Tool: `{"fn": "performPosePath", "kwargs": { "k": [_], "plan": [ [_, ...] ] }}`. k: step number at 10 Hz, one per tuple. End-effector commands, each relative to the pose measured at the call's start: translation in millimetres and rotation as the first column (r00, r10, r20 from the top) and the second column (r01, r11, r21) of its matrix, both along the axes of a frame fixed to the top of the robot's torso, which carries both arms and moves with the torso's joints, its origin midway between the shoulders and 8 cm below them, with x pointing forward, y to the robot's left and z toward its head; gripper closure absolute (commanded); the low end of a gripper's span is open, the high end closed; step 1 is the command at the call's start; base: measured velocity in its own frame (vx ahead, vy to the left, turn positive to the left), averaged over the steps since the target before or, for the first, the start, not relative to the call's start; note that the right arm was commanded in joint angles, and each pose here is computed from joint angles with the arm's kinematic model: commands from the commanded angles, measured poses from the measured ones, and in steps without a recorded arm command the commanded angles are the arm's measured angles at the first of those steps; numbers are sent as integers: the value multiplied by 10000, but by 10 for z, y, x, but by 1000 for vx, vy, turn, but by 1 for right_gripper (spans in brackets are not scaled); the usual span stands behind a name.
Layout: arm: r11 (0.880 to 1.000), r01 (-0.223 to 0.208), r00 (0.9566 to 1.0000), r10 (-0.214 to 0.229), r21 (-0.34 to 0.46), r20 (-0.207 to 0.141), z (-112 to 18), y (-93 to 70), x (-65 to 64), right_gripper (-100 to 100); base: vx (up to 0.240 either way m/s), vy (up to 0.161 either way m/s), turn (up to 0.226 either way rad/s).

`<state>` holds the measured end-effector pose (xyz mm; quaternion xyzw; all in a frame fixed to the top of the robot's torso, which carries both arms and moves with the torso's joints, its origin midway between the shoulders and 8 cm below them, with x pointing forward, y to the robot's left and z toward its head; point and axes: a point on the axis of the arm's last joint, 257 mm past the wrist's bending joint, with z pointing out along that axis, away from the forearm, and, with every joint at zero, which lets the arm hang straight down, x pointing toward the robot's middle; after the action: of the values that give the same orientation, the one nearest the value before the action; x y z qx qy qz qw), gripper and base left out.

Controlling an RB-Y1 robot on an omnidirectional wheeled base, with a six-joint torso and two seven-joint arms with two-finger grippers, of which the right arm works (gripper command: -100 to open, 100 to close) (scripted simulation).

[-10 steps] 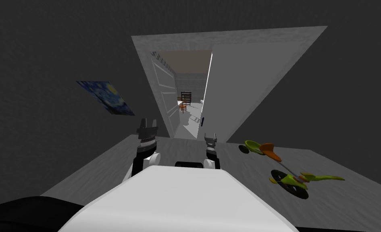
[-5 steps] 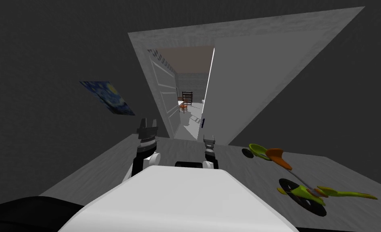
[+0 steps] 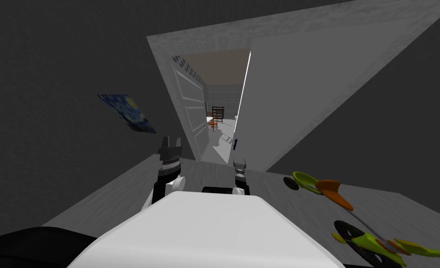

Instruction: Push the door open

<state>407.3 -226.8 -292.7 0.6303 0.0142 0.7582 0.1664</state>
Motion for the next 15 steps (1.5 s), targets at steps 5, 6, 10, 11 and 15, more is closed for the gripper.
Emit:
{"fn": "performPosePath", "kwargs": {
  "k": [5, 6, 10, 11, 15],
  "plan": [
    [9898, -162, 9969, 270, 1415, -743, -493, 97, -103, -100, 141, -77, 80],
    [9857, -159, 9955, 312, 1678, -891, -591, 112, -128, -100, 151, -69, 83],
    [9742, -106, 9917, 392, 2254, -1227, -810, 142, -192, -100, 119, -74, 55],
    [9711, -85, 9906, 407, 2386, -1306, -862, 148, -209, -100, 148, -71, 61],
    [9662, -10, 9889, 392, 2578, -1432, -948, 127, -225, -100, 121, -57, 32]
  ]
}}
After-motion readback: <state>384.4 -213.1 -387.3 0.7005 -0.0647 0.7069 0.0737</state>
